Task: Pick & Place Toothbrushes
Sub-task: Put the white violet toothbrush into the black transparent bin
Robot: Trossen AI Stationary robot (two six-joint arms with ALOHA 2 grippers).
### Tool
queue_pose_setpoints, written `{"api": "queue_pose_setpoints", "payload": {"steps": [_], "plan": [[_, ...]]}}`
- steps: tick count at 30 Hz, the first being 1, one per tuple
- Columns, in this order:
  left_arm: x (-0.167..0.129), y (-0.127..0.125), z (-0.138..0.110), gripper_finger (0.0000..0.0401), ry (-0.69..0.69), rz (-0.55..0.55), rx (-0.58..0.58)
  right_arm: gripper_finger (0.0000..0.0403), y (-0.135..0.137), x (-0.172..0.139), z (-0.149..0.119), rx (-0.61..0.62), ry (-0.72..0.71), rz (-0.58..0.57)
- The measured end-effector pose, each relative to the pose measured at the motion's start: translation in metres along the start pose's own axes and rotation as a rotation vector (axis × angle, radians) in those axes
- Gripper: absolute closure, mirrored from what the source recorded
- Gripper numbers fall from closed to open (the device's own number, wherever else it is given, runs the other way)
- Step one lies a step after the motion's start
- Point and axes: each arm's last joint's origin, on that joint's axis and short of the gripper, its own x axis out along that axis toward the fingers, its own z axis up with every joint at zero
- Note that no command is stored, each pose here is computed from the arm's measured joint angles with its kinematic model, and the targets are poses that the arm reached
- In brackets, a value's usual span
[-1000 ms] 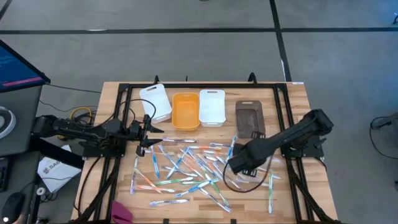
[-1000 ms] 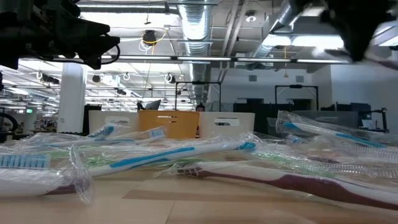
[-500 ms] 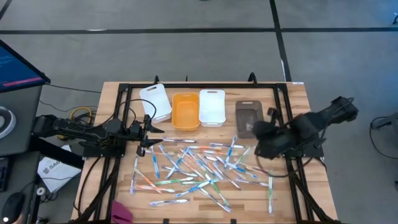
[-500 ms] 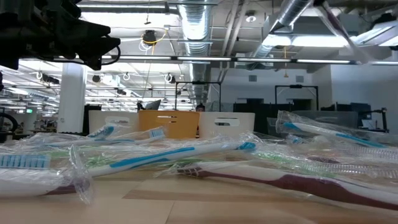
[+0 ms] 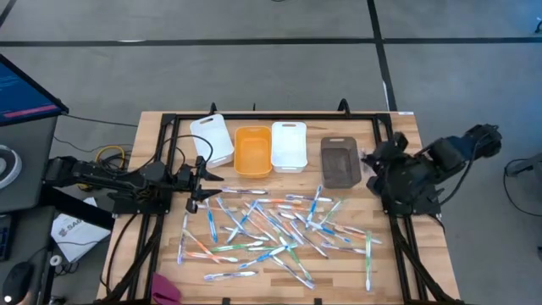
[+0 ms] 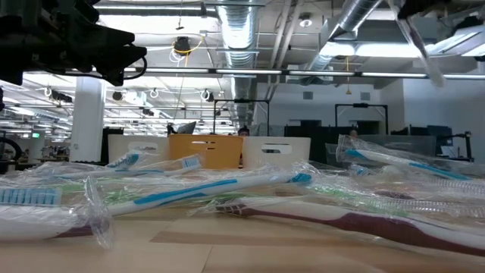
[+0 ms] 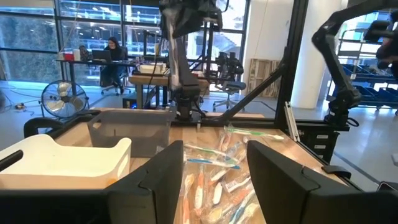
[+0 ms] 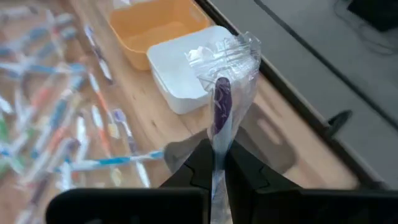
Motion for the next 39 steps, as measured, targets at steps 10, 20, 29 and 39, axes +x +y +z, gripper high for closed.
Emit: {"api": "queue_pose_setpoints", "payload": {"steps": [10,20,29,39], "plan": [[0.000,0.000,0.000,0.0229,0.001,0.000,0.000,0.0390,0.032,0.044,-0.041,-0.162,-0.306,0.194],[0.000,0.000,0.000,0.0229,0.000,0.000,0.028,0.0390,0.069,0.061,-0.055,-0.411,-0.503,0.293],[0.000,0.000,0.000,0.0229,0.000,0.000,0.052,0.0390,0.058,0.023,-0.027,-0.408,-0.668,0.349],[0.000,0.000,0.000,0.0229,0.000,0.001,0.052,0.0390,0.021,0.003,-0.007,-0.150,-0.482,0.235]]}}
